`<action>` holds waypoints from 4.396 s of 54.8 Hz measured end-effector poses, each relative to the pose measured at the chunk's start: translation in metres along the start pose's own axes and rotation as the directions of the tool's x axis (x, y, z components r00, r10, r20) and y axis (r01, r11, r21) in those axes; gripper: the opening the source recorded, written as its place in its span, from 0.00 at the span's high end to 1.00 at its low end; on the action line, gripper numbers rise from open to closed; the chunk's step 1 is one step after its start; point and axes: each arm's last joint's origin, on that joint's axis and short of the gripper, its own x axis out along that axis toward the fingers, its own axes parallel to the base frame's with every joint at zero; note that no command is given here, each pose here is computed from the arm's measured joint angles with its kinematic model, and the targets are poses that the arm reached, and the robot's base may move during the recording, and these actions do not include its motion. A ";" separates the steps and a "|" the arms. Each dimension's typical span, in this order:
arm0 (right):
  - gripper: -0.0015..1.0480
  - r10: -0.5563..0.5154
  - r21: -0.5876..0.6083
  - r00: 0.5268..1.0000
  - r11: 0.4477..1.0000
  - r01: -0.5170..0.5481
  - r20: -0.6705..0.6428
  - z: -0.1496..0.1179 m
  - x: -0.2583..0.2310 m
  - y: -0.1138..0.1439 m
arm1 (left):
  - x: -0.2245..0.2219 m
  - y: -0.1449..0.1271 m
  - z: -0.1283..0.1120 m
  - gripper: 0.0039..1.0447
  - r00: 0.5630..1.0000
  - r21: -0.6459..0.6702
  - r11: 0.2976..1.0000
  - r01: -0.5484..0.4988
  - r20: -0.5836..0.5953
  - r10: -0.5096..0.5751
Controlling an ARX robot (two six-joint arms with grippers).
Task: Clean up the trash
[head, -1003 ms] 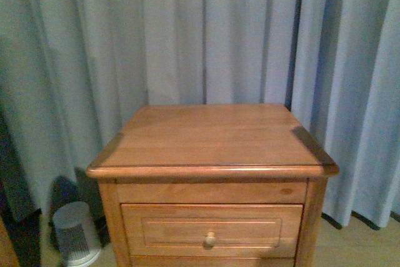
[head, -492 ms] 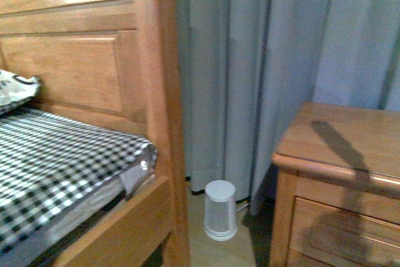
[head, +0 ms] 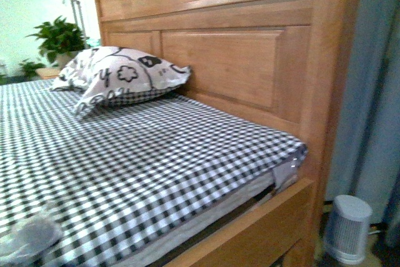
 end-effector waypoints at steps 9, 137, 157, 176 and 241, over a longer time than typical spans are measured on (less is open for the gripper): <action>0.80 0.000 0.000 1.000 1.000 0.000 0.001 0.000 0.000 0.000 | 0.000 0.000 0.000 0.74 1.000 0.000 1.000 0.001 0.000 -0.001; 0.80 0.000 -0.001 1.000 1.000 0.000 -0.001 0.000 0.000 0.000 | 0.092 0.123 -0.117 0.74 0.595 0.312 0.526 0.791 -0.590 -0.545; 0.80 0.000 -0.001 1.000 1.000 0.000 -0.001 0.000 0.000 0.000 | 0.097 0.128 -0.133 0.74 0.530 0.232 0.519 0.823 -0.642 -0.554; 0.80 0.000 -0.001 1.000 1.000 0.000 -0.001 0.000 0.000 0.000 | 0.102 0.127 -0.135 0.74 0.487 0.175 0.514 0.840 -0.661 -0.571; 0.80 0.284 -0.161 0.809 0.895 -0.416 -0.514 -0.063 0.111 0.076 | 0.102 0.127 -0.137 0.74 0.435 0.133 0.497 0.857 -0.704 -0.561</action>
